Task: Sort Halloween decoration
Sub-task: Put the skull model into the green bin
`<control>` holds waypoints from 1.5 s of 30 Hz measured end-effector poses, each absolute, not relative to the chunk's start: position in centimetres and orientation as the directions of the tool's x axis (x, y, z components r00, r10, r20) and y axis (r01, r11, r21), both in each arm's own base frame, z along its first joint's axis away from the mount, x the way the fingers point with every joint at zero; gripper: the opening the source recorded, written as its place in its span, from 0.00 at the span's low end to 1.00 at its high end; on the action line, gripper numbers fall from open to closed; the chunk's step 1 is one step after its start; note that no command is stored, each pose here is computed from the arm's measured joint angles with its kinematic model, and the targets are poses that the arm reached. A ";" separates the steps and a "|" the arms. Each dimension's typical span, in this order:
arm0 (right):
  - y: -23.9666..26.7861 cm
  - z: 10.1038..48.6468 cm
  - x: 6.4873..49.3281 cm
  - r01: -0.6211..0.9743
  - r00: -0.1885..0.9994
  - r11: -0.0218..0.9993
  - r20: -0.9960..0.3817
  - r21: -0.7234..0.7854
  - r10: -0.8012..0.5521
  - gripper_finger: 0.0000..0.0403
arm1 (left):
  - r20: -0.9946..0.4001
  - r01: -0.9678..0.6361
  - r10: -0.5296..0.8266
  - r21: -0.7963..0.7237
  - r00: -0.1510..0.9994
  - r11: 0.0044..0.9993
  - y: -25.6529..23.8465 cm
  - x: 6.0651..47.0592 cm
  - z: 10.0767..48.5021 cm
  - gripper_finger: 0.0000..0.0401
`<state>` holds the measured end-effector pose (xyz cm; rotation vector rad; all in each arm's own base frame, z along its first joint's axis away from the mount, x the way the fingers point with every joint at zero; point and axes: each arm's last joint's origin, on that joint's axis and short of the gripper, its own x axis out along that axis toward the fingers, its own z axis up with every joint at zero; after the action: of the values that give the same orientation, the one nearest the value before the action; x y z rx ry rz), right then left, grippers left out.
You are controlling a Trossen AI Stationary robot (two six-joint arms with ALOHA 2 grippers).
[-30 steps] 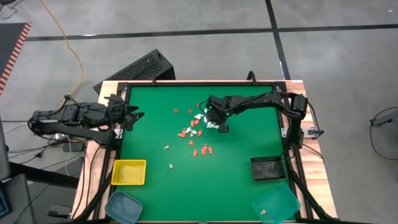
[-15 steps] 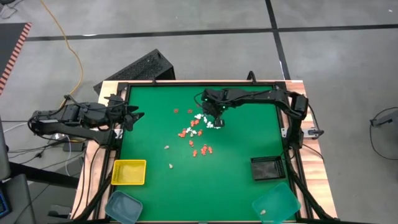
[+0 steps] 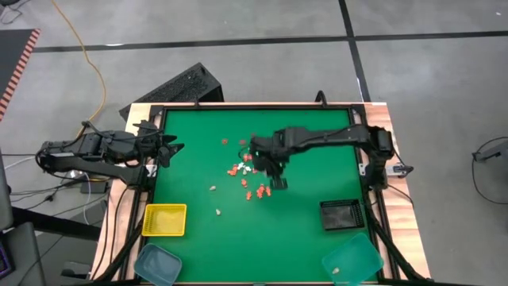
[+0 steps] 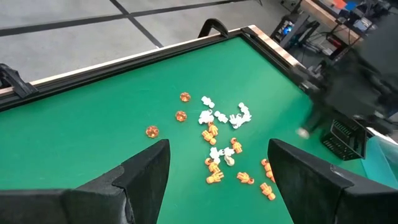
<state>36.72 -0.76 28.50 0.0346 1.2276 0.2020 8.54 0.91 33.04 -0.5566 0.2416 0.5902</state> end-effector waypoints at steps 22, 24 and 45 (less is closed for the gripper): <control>22.2 32.0 25.1 0.328 0.089 0.859 -0.919 0.392 0.385 0.02 | -0.367 -0.585 0.459 -0.431 0.809 0.687 0.9 8.5 33.1 0.65; 23.8 32.0 23.6 0.395 0.066 0.835 -0.918 0.383 0.390 0.02 | -0.365 -0.584 0.459 -0.433 0.810 0.687 0.9 8.6 33.1 0.65; 29.2 26.3 15.3 0.763 0.070 0.617 -0.973 0.195 0.221 0.02 | -0.350 -0.598 0.486 -0.430 0.801 0.676 1.0 8.6 33.2 0.65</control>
<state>15.33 29.16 26.29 0.8729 1.4836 -0.4977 8.56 0.98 33.19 -0.5572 0.2140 0.6145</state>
